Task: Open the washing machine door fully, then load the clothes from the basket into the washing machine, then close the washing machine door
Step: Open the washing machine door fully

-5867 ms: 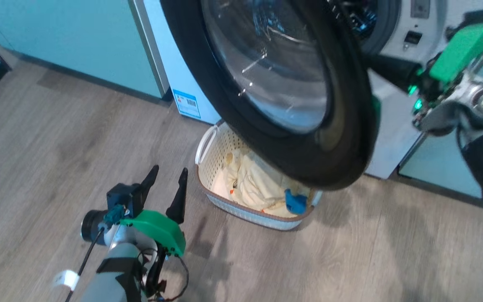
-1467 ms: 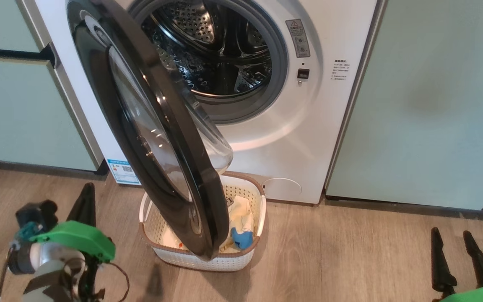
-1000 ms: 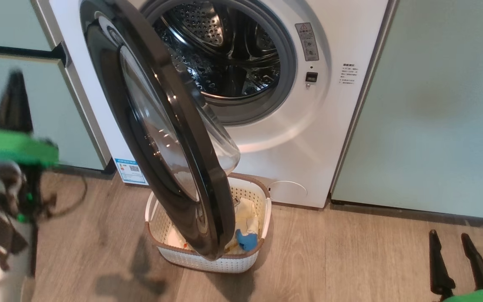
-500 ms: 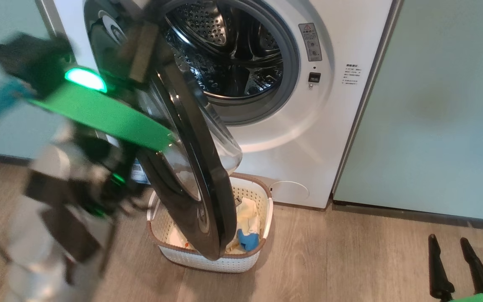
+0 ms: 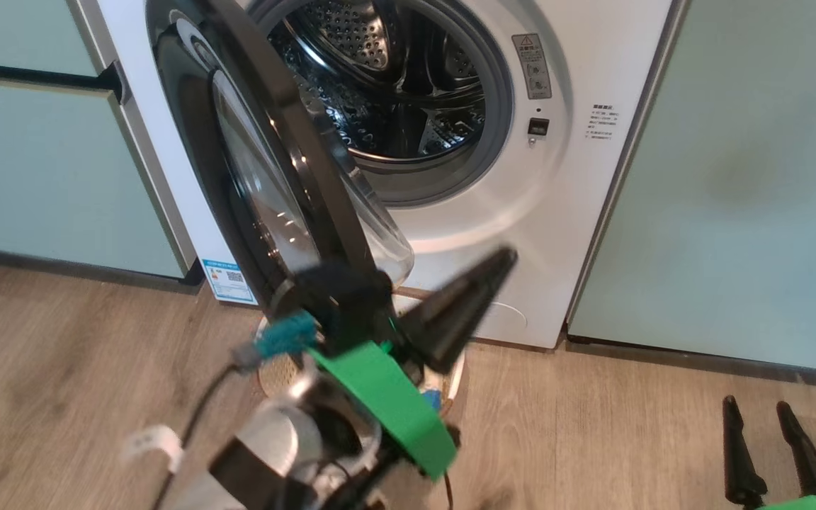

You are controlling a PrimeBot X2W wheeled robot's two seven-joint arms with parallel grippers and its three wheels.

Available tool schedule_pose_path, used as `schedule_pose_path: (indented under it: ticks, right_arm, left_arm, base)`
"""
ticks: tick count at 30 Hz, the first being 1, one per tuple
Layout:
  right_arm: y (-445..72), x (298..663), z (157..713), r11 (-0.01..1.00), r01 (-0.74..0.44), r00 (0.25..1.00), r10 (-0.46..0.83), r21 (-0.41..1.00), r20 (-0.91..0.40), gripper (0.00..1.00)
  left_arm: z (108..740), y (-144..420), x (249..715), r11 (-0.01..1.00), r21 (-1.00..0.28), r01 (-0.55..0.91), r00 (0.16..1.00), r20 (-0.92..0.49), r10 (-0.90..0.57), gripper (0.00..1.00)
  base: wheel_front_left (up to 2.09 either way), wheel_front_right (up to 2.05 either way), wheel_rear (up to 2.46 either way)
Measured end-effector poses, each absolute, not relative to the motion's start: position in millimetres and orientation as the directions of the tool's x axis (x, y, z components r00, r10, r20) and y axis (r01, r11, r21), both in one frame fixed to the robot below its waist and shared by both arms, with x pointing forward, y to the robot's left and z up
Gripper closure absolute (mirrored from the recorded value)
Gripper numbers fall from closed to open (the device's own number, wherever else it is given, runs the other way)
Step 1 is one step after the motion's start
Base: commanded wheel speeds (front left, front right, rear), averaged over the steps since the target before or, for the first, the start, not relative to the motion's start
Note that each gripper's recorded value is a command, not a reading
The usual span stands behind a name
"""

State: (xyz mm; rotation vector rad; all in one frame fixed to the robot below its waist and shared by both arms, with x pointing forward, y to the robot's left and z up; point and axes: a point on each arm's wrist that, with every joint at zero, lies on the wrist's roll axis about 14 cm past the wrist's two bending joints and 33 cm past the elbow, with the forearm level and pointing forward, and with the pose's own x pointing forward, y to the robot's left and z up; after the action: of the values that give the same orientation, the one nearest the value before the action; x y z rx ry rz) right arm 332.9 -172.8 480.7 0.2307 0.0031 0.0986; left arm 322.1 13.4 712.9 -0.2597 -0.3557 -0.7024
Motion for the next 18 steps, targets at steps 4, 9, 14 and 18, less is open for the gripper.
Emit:
schedule_pose_path:
  ticks: [4,9,14,18]
  right_arm:
    - [-171.5,333.8,480.5,0.968,-0.101,0.995,0.102,0.228,0.007,0.0]
    - [-170.0,334.9,479.9,0.968,-0.105,0.994,0.107,0.228,0.005,0.0]
    - [-170.1,334.7,478.8,0.968,-0.104,0.994,0.107,0.229,0.002,0.0]
    - [-170.9,334.5,478.1,0.968,-0.101,0.995,0.104,0.229,-0.001,0.0]
  left_arm:
    - [682.7,-1.7,317.5,0.715,-0.133,0.686,0.711,0.329,-0.622,1.0]
    - [649.6,-20.5,313.8,0.696,-0.117,0.709,0.699,0.249,-0.671,1.0]
    - [615.8,-28.5,316.1,0.702,-0.097,0.705,0.706,0.177,-0.685,1.0]
    - [591.7,-29.7,319.8,0.714,-0.093,0.694,0.719,0.129,-0.683,1.0]
  base:
    - [0.0,0.0,0.0]
    - [0.0,0.0,0.0]
    - [0.0,0.0,0.0]
    - [0.0,0.0,0.0]
